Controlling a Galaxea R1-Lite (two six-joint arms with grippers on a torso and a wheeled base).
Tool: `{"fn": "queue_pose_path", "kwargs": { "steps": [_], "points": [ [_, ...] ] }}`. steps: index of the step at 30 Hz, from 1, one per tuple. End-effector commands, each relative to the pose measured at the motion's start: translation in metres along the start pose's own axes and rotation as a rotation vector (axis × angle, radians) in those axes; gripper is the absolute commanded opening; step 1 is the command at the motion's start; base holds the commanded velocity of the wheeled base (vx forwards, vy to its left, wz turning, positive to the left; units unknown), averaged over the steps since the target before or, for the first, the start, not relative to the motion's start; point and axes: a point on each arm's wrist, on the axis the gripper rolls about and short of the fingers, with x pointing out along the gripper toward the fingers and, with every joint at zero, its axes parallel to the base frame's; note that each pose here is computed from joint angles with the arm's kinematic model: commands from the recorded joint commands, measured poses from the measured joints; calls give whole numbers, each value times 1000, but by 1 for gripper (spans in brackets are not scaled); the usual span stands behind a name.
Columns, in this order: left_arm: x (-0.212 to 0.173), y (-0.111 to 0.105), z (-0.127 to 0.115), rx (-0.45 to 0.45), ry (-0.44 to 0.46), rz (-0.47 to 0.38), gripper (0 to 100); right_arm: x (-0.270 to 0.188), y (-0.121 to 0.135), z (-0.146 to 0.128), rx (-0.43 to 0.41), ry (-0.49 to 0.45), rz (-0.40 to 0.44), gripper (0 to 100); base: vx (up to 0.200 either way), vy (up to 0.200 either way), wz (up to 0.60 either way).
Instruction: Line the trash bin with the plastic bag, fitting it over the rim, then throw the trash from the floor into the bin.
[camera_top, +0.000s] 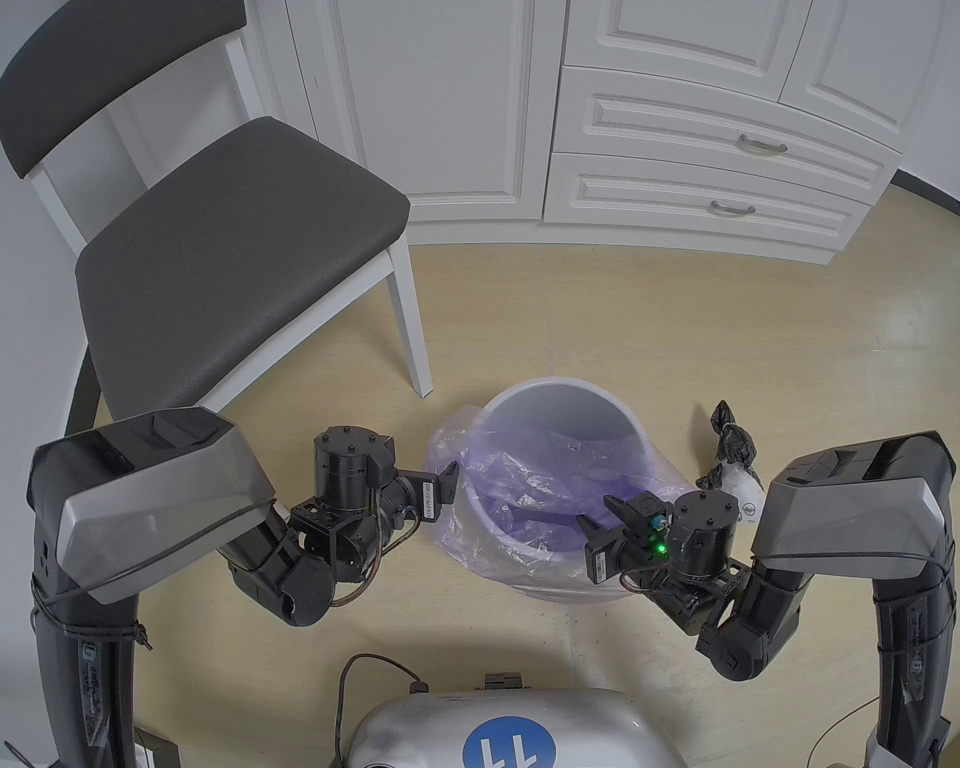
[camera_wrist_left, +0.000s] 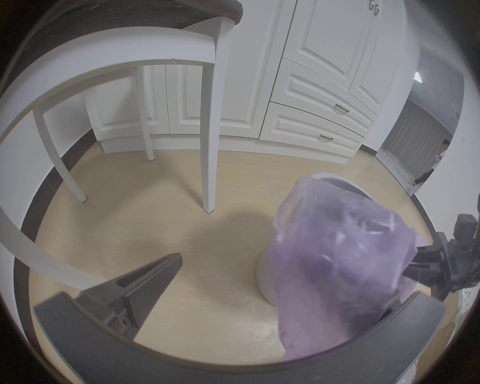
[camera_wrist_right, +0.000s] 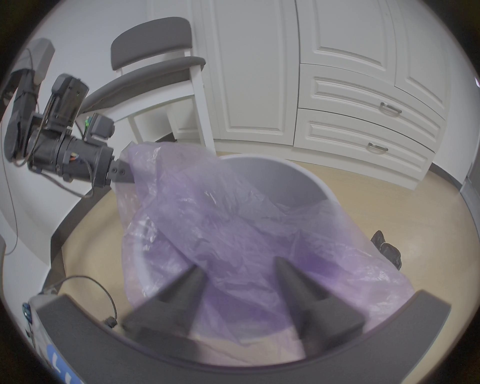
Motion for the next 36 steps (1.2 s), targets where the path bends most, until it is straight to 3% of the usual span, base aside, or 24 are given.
{"fn": "queue_pose_path", "kwargs": {
  "steps": [1, 11, 14, 24, 36],
  "points": [
    [0, 1, 1, -2, -5, 2, 100, 1, -2, 14, 37, -58, -8, 0, 0, 0, 0],
    [-9, 1, 5, 10, -4, -3, 100, 3, -10, 27, 61, -106, -26, 0, 0, 0, 0],
    [-21, 4, 12, 29, -4, -39, 100, 20, -20, 43, 75, -191, -52, 0, 0, 0, 0],
    [-69, 5, 47, 47, -6, -128, 100, 84, -33, 90, 72, -159, -41, 0, 0, 0, 0],
    [-78, 2, 61, 41, -52, -142, 100, 128, -45, 105, 114, -235, -92, 0, 0, 0, 0]
  ]
}}
